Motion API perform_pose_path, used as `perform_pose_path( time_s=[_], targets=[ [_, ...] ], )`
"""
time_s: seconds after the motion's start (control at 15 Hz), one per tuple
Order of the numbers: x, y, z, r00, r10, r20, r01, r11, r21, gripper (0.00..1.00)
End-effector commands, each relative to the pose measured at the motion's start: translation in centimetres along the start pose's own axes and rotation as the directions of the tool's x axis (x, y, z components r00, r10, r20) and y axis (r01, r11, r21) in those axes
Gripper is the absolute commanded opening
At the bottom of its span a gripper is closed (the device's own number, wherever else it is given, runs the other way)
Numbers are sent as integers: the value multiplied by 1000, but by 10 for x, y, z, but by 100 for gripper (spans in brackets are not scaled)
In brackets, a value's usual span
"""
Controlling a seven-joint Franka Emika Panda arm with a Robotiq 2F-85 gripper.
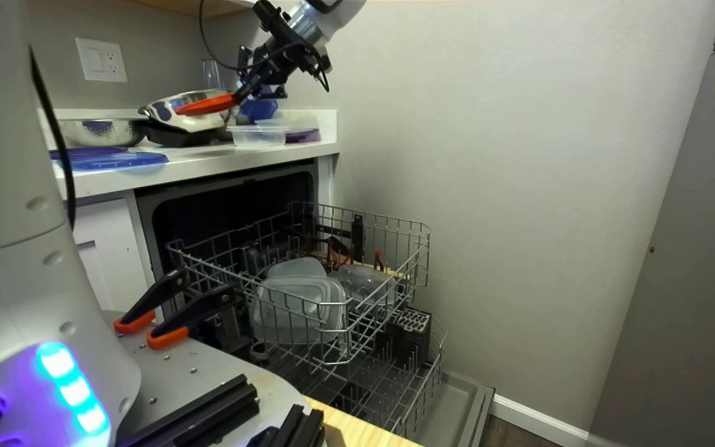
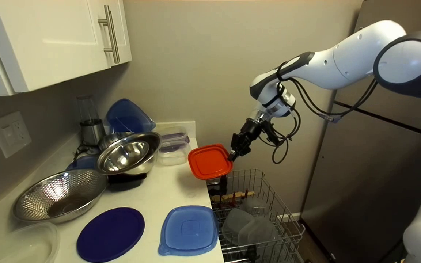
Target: Put the red lid on the top dishrack of the dishwasher.
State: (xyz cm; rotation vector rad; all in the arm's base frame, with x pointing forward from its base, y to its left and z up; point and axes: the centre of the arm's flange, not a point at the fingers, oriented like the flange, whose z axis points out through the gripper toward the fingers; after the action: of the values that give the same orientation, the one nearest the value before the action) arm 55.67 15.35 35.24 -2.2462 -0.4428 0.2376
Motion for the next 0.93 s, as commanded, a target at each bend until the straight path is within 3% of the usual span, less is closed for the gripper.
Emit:
perform_pose_path(
  time_s=[0.0, 0.47, 0.6, 0.87],
  targets=[
    [-64, -7, -7, 990, 80, -117, -85, 995, -43, 3],
    [-95, -7, -8, 950, 207, -233, -244, 960, -140, 3],
    [-97, -10, -8, 934, 245, -258, -294, 940, -172, 3],
    [-83, -19, -3, 911, 326, -254, -393, 874, -285, 3]
  ],
)
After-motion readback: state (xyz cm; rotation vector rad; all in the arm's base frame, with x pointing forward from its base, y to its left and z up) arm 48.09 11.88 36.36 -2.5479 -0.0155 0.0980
